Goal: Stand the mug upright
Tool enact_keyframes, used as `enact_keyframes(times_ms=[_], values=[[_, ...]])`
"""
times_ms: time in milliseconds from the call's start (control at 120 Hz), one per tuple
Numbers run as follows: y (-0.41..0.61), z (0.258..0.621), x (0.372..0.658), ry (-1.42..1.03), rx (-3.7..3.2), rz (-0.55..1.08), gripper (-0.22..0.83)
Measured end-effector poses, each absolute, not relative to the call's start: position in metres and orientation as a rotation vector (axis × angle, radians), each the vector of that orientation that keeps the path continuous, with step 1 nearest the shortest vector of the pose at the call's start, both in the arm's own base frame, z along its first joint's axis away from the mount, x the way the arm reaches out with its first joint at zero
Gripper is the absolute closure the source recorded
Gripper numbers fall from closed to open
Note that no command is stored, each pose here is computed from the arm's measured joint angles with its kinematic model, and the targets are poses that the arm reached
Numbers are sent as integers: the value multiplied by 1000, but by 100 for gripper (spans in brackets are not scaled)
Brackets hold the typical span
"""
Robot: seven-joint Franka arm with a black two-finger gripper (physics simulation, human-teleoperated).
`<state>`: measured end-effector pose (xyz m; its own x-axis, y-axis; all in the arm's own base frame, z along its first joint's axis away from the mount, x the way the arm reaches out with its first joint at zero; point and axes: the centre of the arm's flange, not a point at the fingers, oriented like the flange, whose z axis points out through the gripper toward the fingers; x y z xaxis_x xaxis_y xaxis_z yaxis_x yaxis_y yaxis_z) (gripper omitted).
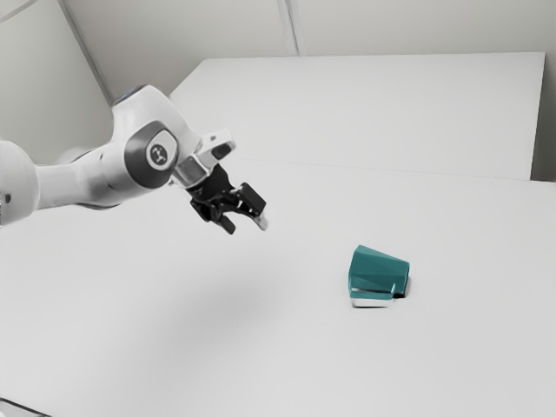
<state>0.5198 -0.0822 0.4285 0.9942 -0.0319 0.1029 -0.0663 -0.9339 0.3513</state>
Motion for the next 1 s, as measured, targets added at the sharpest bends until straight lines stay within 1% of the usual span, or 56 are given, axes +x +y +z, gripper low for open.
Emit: enact_keyframes(times_ms=[225,458,558,725,1000], values=[[-131,401,518,7,2714,197,0],[-171,367,519,77,2679,204,0],[-176,350,525,121,2670,205,0],[-177,348,539,143,2652,255,0],[-199,343,542,138,2596,266,0]])
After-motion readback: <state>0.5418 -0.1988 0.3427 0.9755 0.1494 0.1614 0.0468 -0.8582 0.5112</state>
